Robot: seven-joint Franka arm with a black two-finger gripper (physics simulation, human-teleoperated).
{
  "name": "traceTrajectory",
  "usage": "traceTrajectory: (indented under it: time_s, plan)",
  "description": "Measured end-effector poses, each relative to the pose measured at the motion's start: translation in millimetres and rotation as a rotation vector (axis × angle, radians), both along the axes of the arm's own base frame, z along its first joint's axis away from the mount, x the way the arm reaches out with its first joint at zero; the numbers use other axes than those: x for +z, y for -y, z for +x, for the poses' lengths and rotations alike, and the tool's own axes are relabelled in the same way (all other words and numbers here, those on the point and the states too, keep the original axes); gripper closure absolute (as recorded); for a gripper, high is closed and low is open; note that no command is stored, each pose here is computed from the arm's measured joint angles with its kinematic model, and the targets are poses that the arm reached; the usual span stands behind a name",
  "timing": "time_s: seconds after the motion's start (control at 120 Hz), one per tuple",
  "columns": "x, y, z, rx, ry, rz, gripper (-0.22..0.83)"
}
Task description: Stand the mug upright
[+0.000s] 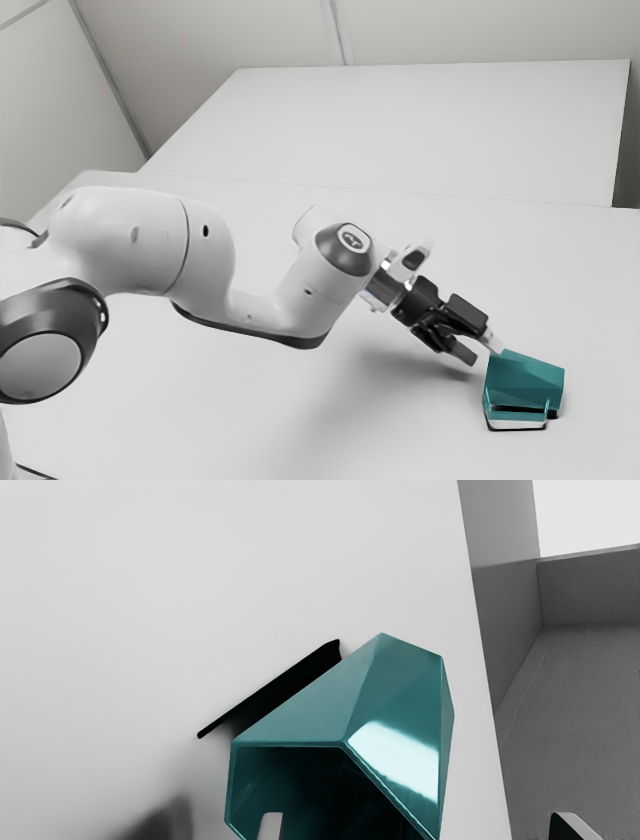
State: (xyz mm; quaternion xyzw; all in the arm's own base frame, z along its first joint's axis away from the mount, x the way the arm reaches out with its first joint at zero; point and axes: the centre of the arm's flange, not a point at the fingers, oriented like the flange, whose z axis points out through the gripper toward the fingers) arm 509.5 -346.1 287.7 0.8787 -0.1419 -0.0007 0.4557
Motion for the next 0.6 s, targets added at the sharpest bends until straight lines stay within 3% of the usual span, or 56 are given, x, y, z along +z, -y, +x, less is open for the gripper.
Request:
traceTrajectory:
  time_s: [0.6]
  plan:
    - [-16, 37, -2, -0.053, 0.022, -0.021, 0.04]
